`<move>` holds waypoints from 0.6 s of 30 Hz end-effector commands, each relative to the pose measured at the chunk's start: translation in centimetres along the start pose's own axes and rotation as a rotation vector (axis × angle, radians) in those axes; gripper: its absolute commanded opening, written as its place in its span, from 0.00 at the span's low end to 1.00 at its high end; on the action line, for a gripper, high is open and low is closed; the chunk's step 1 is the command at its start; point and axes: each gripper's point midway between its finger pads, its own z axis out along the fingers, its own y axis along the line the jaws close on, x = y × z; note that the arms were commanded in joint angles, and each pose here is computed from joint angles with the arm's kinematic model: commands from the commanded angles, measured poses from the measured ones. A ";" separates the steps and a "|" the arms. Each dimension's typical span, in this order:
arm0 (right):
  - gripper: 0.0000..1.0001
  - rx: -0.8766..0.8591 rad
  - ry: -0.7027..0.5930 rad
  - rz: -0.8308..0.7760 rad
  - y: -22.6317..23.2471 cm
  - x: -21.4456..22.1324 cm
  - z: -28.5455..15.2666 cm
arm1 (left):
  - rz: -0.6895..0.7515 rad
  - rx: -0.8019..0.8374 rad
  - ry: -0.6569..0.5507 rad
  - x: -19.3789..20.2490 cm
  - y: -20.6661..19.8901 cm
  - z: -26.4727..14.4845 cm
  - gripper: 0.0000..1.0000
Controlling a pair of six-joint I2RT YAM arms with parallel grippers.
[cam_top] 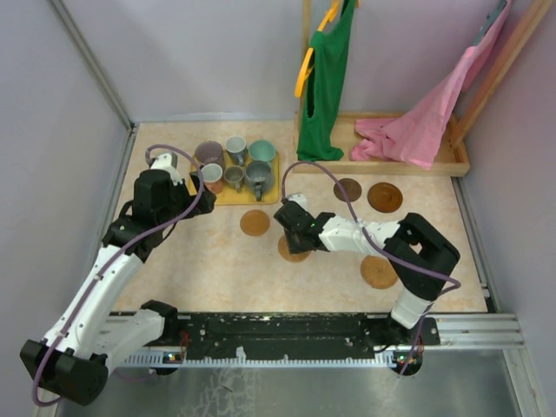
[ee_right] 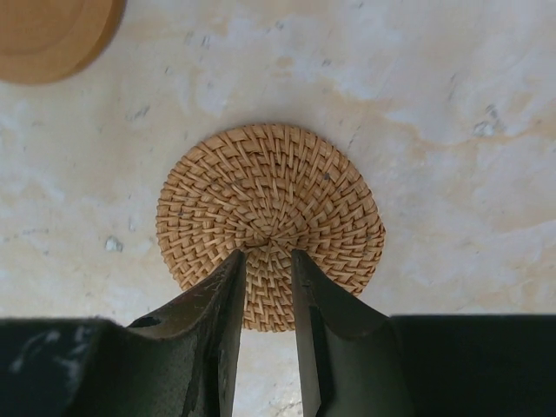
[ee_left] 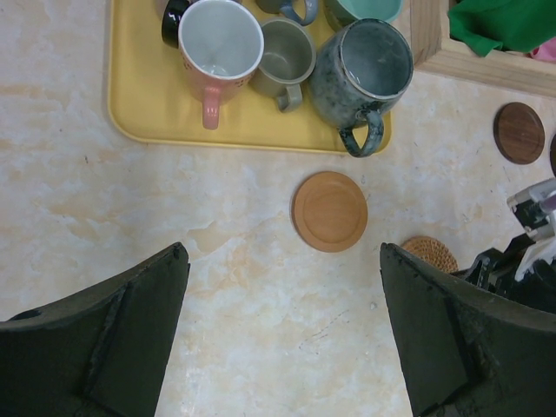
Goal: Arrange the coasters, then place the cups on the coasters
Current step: Move the coaster to the center of the board.
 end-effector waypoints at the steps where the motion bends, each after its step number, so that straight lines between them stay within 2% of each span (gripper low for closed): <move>1: 0.29 0.116 -0.009 0.002 -3.1 -1.1 2.5 | -0.008 0.000 -0.001 0.1 0.2 -0.3 0.95; 10: 0.29 0.179 -0.013 0.042 -6.4 -3.4 4.2 | -0.006 -0.004 -0.003 -0.2 0.1 -0.3 0.96; 18: 0.29 0.217 -0.002 0.058 -8.6 -3.3 4.3 | -0.003 -0.008 -0.005 -0.4 0.1 -0.1 0.95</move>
